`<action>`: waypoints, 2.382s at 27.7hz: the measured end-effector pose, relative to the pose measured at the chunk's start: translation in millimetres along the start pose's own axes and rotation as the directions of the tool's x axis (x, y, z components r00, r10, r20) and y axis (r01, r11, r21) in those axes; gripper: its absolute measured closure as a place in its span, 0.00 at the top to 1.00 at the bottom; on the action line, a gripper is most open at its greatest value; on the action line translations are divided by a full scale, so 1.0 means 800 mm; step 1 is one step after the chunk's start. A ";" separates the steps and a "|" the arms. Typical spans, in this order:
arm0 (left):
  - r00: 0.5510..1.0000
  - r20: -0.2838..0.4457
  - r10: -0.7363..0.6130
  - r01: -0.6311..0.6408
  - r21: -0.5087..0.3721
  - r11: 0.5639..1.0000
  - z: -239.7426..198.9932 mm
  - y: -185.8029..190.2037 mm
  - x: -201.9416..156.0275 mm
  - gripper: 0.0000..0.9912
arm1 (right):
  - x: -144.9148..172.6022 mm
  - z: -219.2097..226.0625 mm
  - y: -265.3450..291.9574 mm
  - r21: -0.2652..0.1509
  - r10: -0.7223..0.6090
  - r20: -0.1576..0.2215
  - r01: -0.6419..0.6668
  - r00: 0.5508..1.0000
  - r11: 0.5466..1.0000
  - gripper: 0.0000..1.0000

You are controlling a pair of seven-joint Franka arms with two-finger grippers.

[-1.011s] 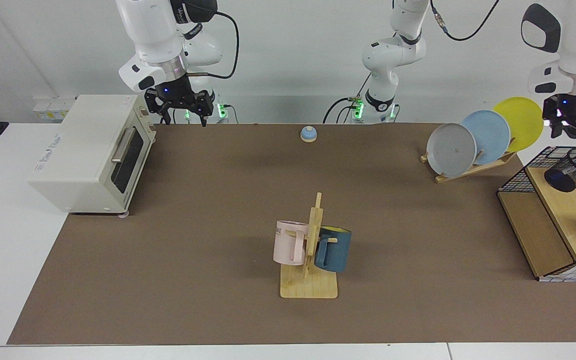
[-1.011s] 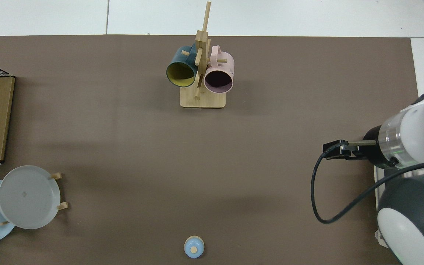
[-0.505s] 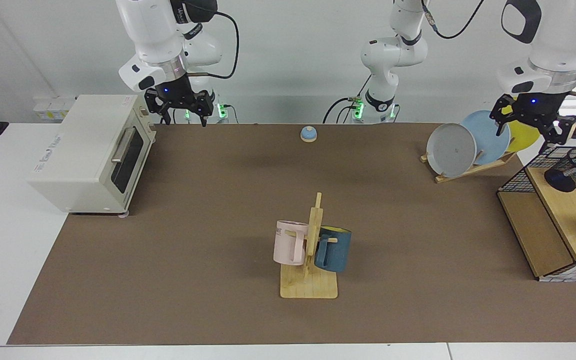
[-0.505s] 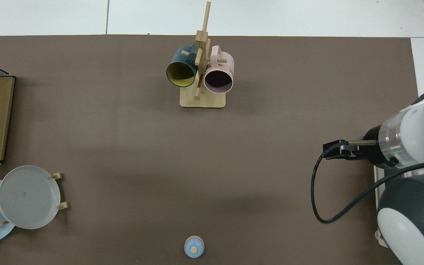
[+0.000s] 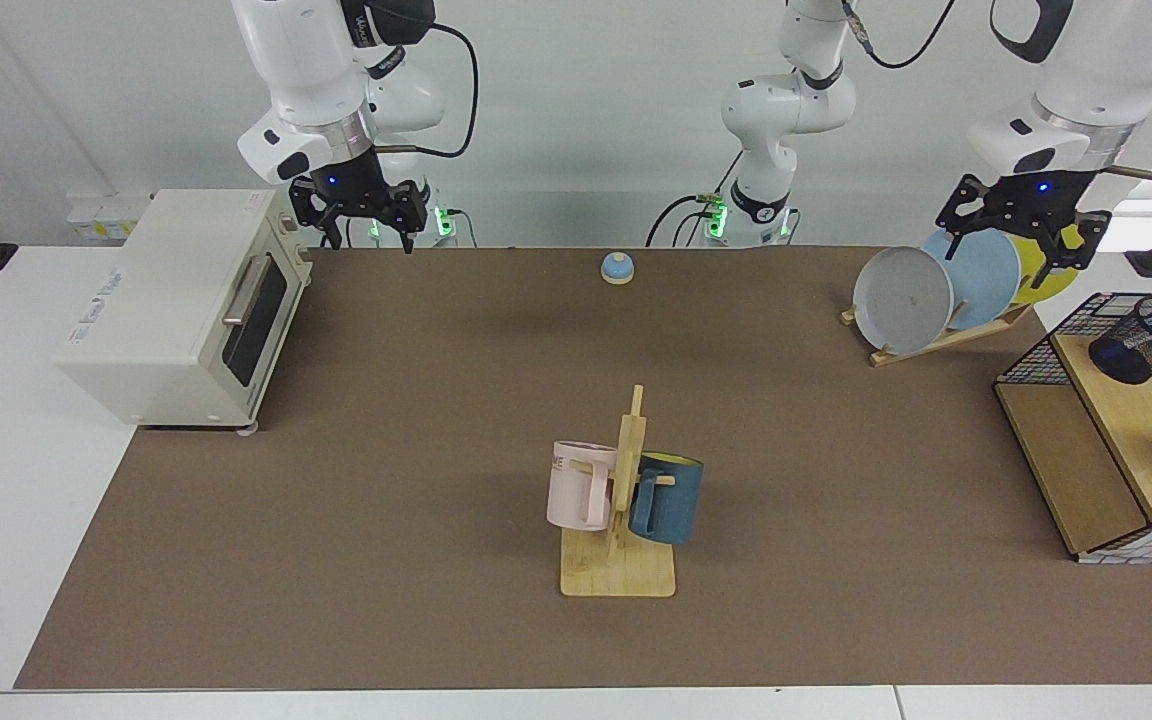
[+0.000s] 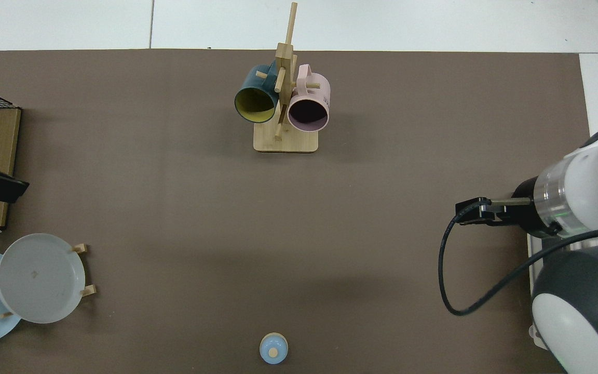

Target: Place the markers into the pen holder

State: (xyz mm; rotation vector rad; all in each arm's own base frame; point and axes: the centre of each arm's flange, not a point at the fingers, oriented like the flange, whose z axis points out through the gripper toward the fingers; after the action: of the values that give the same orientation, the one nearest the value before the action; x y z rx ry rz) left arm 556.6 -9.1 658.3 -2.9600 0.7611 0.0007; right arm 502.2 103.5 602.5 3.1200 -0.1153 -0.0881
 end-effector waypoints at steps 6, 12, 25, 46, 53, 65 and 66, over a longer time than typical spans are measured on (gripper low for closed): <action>0.996 0.002 -0.093 0.093 -0.034 0.995 -0.003 0.009 -0.001 1.00 | 0.000 0.000 0.000 0.000 0.000 0.000 0.000 1.000 1.000 1.00; 0.987 0.031 -0.156 0.157 -0.048 0.986 -0.002 0.025 0.001 1.00 | 0.000 0.000 0.000 0.000 0.000 0.000 0.000 1.000 1.000 1.00; 0.984 0.047 -0.172 0.175 -0.060 0.983 -0.011 0.048 0.003 1.00 | 0.020 -0.010 0.015 0.031 0.032 -0.103 -0.029 0.994 0.999 1.00; 0.984 0.047 -0.175 0.177 -0.061 0.982 -0.011 0.048 0.003 1.00 | 0.059 -0.052 0.019 0.031 0.032 -0.040 -0.031 0.999 0.999 1.00; 0.984 0.047 -0.175 0.177 -0.061 0.982 -0.011 0.048 0.003 1.00 | 0.063 -0.050 0.018 0.032 0.032 -0.038 -0.031 0.999 0.999 1.00; 0.984 0.047 -0.174 0.177 -0.062 0.982 -0.011 0.048 0.003 1.00 | 0.044 -0.054 0.019 0.027 0.031 -0.042 -0.030 0.999 0.999 1.00; 0.984 0.047 -0.174 0.177 -0.062 0.982 -0.011 0.048 0.002 1.00 | 0.042 -0.054 0.019 0.026 0.031 -0.043 -0.030 0.999 0.999 1.00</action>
State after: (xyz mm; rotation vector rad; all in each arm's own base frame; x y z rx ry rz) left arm 539.5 -44.5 664.1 -3.0680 0.5019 0.0765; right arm 537.2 86.4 643.8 3.1424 -0.1641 -0.0192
